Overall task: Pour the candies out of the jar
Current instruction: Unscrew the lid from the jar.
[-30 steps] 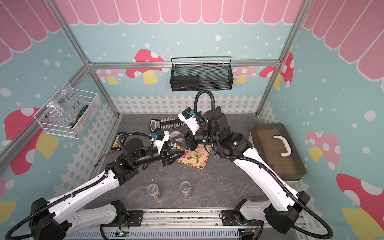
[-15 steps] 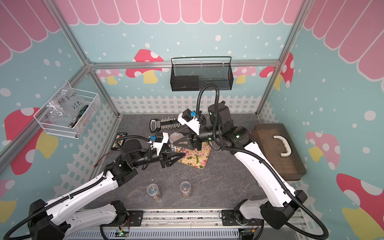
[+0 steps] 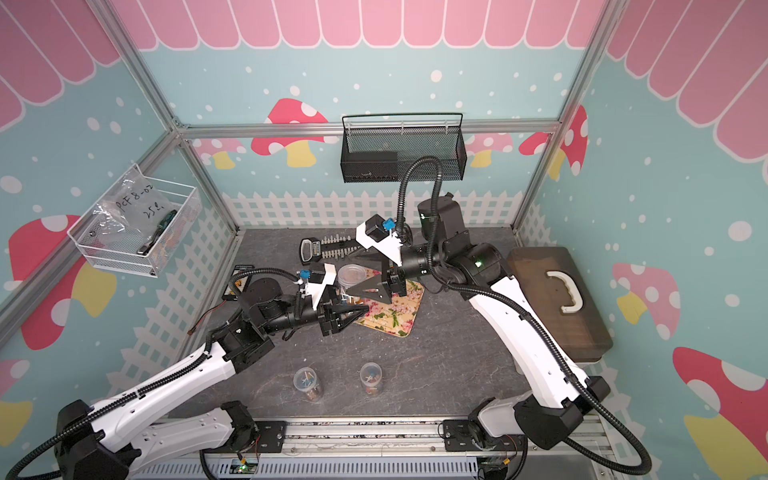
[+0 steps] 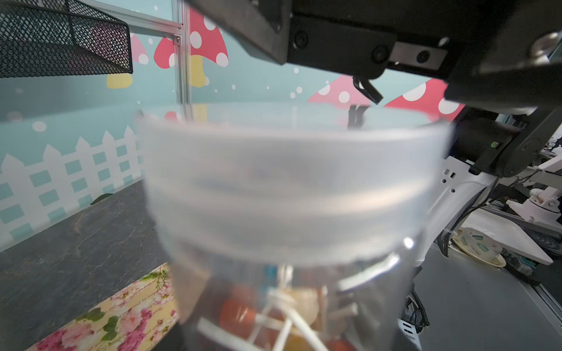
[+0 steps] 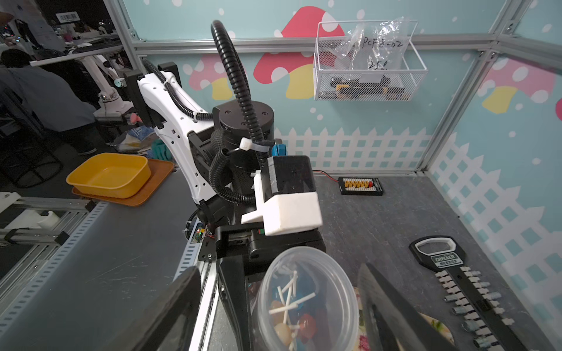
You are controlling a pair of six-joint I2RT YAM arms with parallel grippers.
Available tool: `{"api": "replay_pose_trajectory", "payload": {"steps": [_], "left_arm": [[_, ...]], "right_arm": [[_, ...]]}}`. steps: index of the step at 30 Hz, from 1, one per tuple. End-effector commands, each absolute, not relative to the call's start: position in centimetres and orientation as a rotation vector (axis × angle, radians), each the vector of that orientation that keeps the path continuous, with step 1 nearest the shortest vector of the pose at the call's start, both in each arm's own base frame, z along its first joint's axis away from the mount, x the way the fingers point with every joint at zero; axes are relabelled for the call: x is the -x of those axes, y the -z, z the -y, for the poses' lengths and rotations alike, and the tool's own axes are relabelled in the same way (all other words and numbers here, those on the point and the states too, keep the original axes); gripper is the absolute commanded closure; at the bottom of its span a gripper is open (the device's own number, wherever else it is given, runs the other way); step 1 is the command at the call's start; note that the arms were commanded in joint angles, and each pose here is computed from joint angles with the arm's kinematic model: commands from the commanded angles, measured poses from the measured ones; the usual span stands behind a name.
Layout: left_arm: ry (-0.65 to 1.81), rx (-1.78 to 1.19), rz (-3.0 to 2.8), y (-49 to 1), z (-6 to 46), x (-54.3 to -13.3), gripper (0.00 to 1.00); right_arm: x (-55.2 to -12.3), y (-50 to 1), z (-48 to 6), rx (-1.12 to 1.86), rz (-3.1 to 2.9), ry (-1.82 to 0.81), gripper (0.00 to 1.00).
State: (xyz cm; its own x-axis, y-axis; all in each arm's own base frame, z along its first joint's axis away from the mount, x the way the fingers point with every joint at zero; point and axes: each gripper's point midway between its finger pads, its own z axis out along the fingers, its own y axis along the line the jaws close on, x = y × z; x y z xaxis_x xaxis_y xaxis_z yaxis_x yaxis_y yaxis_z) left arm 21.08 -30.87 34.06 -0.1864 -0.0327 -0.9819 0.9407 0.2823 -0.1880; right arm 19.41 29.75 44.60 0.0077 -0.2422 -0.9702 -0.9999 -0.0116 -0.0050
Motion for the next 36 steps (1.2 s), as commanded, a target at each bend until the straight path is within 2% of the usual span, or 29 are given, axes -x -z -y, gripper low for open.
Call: {"api": "replay_pose_trajectory", "payload": {"steps": [1, 7, 15, 20, 25, 31, 36], "left_arm": [[1.108, -0.872, -1.474, -33.9, 30.6, -21.5, 0.60], [1.095, -0.873, -1.476, -33.7, 30.6, -21.7, 0.60], [1.090, -0.878, -1.481, -33.7, 30.6, -21.7, 0.60], [1.095, -0.873, -1.481, -33.6, 30.4, -21.5, 0.60], [1.092, -0.868, -1.482, -33.5, 30.3, -21.4, 0.60], [1.090, -0.869, -1.482, -33.5, 30.2, -21.4, 0.60], [1.097, -0.875, -1.475, -33.6, 30.3, -21.3, 0.60]], "right_arm": [[-19.8, -45.9, -28.7, 1.245, -1.451, -1.058, 0.20], [-21.8, -44.4, -28.4, 0.982, -1.685, -1.023, 0.22], [-21.9, -41.9, -29.9, 0.965, -1.810, -0.972, 0.23], [-22.1, -41.6, -30.5, 0.970, -1.819, -0.982, 0.27], [-22.0, -41.6, -31.4, 1.000, -1.811, -1.011, 0.38], [-21.5, -41.9, -31.8, 1.048, -1.769, -1.035, 0.66], [-20.3, -42.5, -31.9, 1.194, -1.665, -1.017, 0.69]]}}
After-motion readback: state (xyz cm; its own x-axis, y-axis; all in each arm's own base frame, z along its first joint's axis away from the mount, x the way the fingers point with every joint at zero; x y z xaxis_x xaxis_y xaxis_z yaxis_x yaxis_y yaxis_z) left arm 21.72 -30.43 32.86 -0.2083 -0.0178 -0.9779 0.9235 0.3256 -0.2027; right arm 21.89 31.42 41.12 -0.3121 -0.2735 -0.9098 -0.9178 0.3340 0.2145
